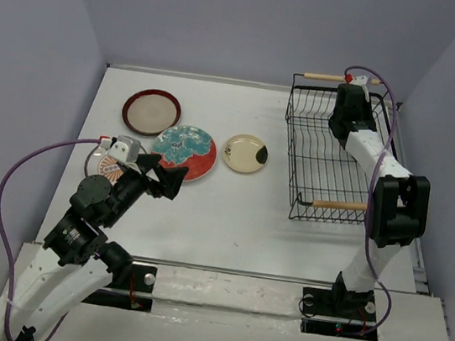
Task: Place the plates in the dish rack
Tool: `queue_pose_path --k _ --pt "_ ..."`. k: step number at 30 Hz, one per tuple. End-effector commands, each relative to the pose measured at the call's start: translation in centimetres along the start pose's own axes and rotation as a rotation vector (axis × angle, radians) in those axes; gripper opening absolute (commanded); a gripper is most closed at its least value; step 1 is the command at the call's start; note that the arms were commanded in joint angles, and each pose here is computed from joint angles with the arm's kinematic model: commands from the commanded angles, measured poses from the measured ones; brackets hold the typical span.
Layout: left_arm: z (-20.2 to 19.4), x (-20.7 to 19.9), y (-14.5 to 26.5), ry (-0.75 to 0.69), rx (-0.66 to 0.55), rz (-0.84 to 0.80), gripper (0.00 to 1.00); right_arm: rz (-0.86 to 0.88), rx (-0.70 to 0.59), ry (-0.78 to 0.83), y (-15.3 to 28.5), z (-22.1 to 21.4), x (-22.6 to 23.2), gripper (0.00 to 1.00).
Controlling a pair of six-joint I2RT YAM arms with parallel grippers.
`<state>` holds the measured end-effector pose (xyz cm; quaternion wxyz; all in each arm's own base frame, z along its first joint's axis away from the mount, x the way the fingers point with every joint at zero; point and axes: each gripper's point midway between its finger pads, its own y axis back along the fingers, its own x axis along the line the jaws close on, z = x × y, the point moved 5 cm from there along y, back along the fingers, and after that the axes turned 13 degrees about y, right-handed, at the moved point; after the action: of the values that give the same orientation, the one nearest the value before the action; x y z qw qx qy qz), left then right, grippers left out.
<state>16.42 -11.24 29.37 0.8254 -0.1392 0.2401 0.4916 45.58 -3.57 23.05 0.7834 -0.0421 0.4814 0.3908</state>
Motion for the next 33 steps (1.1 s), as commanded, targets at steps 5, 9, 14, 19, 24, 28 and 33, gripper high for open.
queue_pose_path --k 5,9,14,19,24,28,33 --pt "0.4 -0.4 -0.3 -0.005 -0.022 -0.027 0.99 -0.086 -0.035 -0.065 0.6 1.3 -2.9 0.07" --pt "0.4 -0.3 -0.3 -0.006 -0.024 -0.026 0.99 -0.06 -0.012 -0.037 -0.1 0.3 -1.0 0.07" --pt "0.4 -0.4 -0.3 -0.005 -0.021 -0.028 0.99 -0.018 0.014 -0.038 -0.7 -0.4 0.8 0.07" --pt "0.4 -0.4 -0.4 -0.003 -0.023 -0.029 0.99 -0.002 0.021 -0.043 -0.7 -0.5 1.1 0.09" --pt "0.2 -0.3 -0.5 0.001 -0.011 -0.024 0.99 0.027 0.035 -0.072 -0.2 0.1 0.5 0.48" --pt "0.1 -0.3 -0.7 0.008 -0.009 -0.015 0.99 0.07 0.007 -0.141 1.4 1.8 -0.9 0.56" --pt "-0.1 -0.2 -0.9 0.011 0.001 -0.007 0.99 0.206 -0.157 -0.223 7.8 6.3 -1.7 0.56"
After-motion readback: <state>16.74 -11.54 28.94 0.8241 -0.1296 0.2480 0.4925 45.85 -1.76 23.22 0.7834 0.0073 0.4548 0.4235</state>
